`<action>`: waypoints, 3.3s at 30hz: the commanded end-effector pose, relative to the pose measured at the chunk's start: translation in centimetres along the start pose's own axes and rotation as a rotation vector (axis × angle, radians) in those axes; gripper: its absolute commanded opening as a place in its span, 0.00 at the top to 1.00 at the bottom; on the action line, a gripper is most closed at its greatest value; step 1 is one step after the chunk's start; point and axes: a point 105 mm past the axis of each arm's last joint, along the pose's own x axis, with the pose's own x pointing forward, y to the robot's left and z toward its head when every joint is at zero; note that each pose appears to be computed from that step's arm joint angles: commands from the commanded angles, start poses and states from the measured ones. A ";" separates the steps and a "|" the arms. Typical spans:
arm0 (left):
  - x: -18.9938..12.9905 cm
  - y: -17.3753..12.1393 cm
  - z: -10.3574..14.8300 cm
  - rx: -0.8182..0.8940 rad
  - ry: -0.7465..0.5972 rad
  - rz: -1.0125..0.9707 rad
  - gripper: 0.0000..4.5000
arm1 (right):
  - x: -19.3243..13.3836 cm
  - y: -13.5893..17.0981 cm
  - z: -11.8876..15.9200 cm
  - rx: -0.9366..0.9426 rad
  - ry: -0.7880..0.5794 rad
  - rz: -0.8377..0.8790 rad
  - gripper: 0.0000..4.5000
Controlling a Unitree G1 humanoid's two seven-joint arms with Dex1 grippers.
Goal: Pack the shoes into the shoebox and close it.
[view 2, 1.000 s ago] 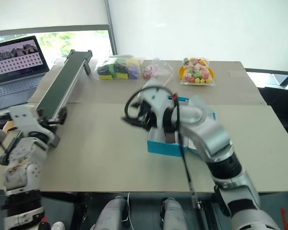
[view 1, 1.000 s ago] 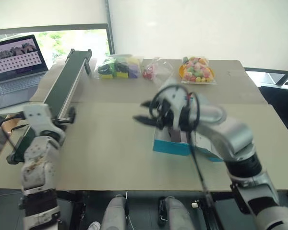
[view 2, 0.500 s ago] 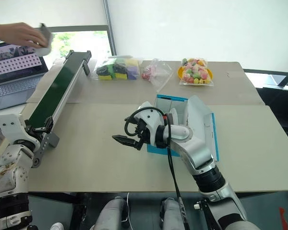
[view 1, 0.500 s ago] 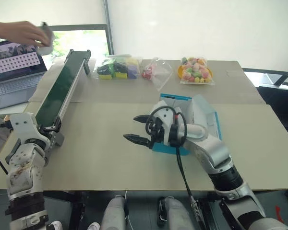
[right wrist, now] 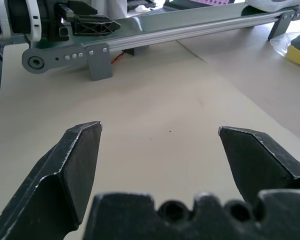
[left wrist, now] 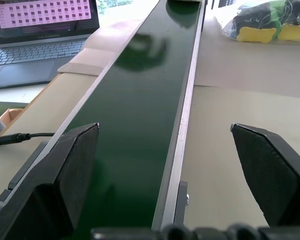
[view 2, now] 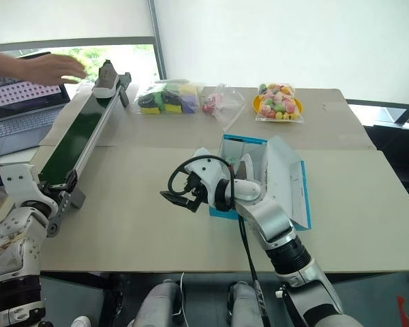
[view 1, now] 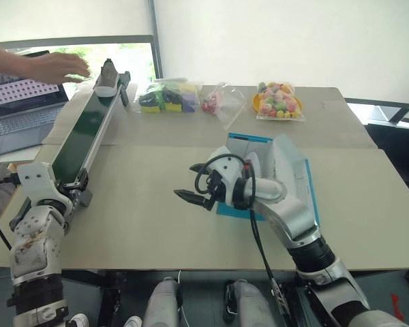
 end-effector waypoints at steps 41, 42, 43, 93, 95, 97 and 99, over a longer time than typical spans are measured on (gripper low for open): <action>-0.3 2.3 0.4 0.005 0.044 0.065 0.00 | -0.3 0.8 0.5 0.016 -0.019 -0.002 0.02; -0.3 2.5 0.4 0.004 0.040 0.072 0.00 | -0.3 0.8 0.5 0.017 -0.019 -0.002 0.02; -0.3 2.6 0.5 0.003 0.036 0.079 0.00 | -0.3 0.8 0.5 0.017 -0.019 -0.002 0.02; -5.6 -22.0 5.3 -0.511 -0.016 -0.847 0.33 | -0.2 -6.5 6.7 0.809 -0.244 -0.132 0.00; -5.8 -22.5 5.5 -0.505 -0.013 -0.872 0.33 | -0.6 -7.3 7.1 0.831 -0.271 -0.160 0.00; -5.7 -22.6 5.4 -0.493 -0.011 -0.875 0.33 | -1.0 -7.9 7.3 0.846 -0.291 -0.189 0.00; -5.6 -22.5 5.4 -0.487 -0.011 -0.874 0.33 | -1.1 -8.3 7.1 0.849 -0.287 -0.215 0.00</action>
